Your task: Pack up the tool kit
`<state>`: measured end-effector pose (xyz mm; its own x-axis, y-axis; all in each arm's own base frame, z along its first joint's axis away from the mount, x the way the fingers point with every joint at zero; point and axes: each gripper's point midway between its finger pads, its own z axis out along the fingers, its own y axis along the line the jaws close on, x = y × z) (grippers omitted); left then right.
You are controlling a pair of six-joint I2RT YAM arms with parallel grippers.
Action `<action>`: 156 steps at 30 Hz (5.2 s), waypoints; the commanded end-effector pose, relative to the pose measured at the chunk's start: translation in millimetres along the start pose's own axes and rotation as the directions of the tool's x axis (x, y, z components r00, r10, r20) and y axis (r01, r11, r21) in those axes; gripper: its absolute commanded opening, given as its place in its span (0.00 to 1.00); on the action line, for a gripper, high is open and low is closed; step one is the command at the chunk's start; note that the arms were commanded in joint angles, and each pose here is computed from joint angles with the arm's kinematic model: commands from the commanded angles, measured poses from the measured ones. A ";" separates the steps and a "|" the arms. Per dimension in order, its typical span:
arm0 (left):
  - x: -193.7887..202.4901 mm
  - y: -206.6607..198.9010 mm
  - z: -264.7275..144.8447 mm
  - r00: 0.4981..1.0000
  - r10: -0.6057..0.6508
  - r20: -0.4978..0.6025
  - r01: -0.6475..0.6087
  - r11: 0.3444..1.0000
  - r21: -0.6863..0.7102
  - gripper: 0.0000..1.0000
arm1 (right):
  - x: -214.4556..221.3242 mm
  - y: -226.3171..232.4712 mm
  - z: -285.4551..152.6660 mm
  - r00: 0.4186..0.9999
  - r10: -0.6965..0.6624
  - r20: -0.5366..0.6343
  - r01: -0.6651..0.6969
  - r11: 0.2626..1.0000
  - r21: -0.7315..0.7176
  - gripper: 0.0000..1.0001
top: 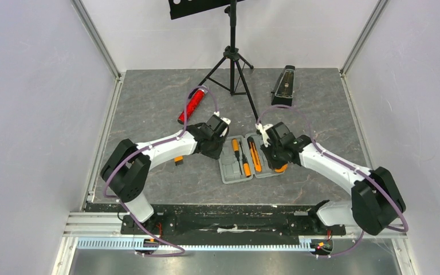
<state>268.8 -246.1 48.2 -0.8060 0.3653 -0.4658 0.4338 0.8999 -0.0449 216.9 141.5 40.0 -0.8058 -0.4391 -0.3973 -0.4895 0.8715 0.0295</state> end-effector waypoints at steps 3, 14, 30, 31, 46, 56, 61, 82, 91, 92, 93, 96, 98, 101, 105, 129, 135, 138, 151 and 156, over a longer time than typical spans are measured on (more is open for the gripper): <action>-6.6 12.7 -8.7 0.999 0.011 0.039 -0.010 0.999 -0.038 0.38 | -76.7 6.8 -58.7 0.971 0.012 0.239 -0.004 0.999 -0.032 0.27; 0.9 24.7 -6.2 1.000 -0.015 0.017 0.016 0.997 -0.071 0.38 | -22.6 -44.3 -32.2 0.970 0.183 0.161 -0.184 0.983 -0.013 0.37; -16.3 36.7 -18.0 0.992 -0.086 0.091 0.093 0.993 -0.076 0.38 | 16.2 -2.8 8.6 0.926 0.369 0.085 -0.336 0.905 -0.261 0.14; -18.1 37.0 -20.2 0.991 -0.088 0.099 0.096 0.993 -0.073 0.38 | 18.5 -1.4 9.7 0.924 0.375 0.073 -0.344 0.901 -0.265 0.14; -68.5 -15.5 -68.2 0.957 -0.071 0.280 0.036 0.991 0.127 0.45 | -43.4 -30.5 -34.6 0.946 0.228 0.232 -0.194 0.968 -0.161 0.33; -83.6 -94.1 -65.9 0.958 -0.025 0.284 -0.066 0.950 0.304 0.46 | -29.1 -19.1 -14.0 0.950 0.237 0.202 -0.192 0.957 -0.217 0.21; -89.3 -131.7 -59.4 0.963 -0.049 0.265 -0.067 0.909 0.412 0.43 | -14.9 -15.1 1.6 0.955 0.246 0.165 -0.205 0.951 -0.231 0.20; -93.3 -181.4 -42.5 0.987 -0.129 0.096 0.054 0.831 0.554 0.34 | -46.2 -33.0 -29.0 0.911 0.266 0.316 -0.230 0.962 -0.147 0.33; -89.4 -144.6 -38.7 0.975 -0.203 0.093 0.128 0.848 0.515 0.34 | -10.2 -3.7 -4.3 0.898 0.344 0.274 -0.262 0.918 -0.297 0.41; -89.9 -138.2 -39.7 0.973 -0.211 0.098 0.134 0.850 0.509 0.34 | -11.1 0.3 -4.6 0.893 0.355 0.277 -0.262 0.910 -0.321 0.42; -90.1 -133.0 -40.1 0.971 -0.216 0.103 0.137 0.853 0.504 0.34 | -12.9 0.7 -5.6 0.887 0.362 0.286 -0.265 0.907 -0.327 0.42; -88.1 -122.3 -42.2 0.969 -0.223 0.109 0.141 0.857 0.495 0.34 | -22.8 -13.9 -10.2 0.860 0.383 0.338 -0.302 0.915 -0.267 0.45; -86.1 -122.0 -44.1 0.970 -0.218 0.109 0.135 0.854 0.502 0.34 | -33.0 -26.5 -16.4 0.832 0.397 0.388 -0.333 0.916 -0.223 0.46; -82.9 -127.9 -45.2 0.972 -0.213 0.095 0.132 0.837 0.532 0.35 | -45.8 -48.1 -24.5 0.783 0.424 0.455 -0.395 0.904 -0.163 0.47; -82.3 -138.6 -43.5 0.975 -0.206 0.079 0.128 0.818 0.561 0.35 | -53.2 -67.7 -25.6 0.744 0.450 0.494 -0.455 0.883 -0.117 0.47; -77.8 -156.6 -40.1 0.984 -0.166 0.072 0.095 0.813 0.575 0.35 | -49.0 -61.0 3.4 0.672 0.582 0.458 -0.538 0.808 -0.239 0.50; -78.4 -156.2 -40.2 0.985 -0.157 0.075 0.087 0.816 0.571 0.35 | -50.3 -61.0 2.0 0.598 0.646 0.474 -0.568 0.759 -0.318 0.53; -78.6 -156.4 -39.3 0.985 -0.153 0.075 0.083 0.817 0.571 0.35 | -54.0 -59.1 0.4 0.561 0.678 0.475 -0.566 0.733 -0.377 0.54; -79.4 -156.4 -39.0 0.985 -0.152 0.075 0.083 0.817 0.570 0.35 | -66.7 -49.1 -11.9 0.488 0.724 0.487 -0.485 0.689 -0.539 0.49; -79.0 -156.5 -39.5 0.986 -0.151 0.075 0.082 0.817 0.570 0.35 | -68.6 -48.3 -15.4 0.482 0.720 0.499 -0.463 0.693 -0.553 0.44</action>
<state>240.4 -396.7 108.8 -0.8476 0.2278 -0.4792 0.4977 0.6542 -0.5694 284.0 122.2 62.0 -0.6174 0.5165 -0.5934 -0.0758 0.7118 0.6983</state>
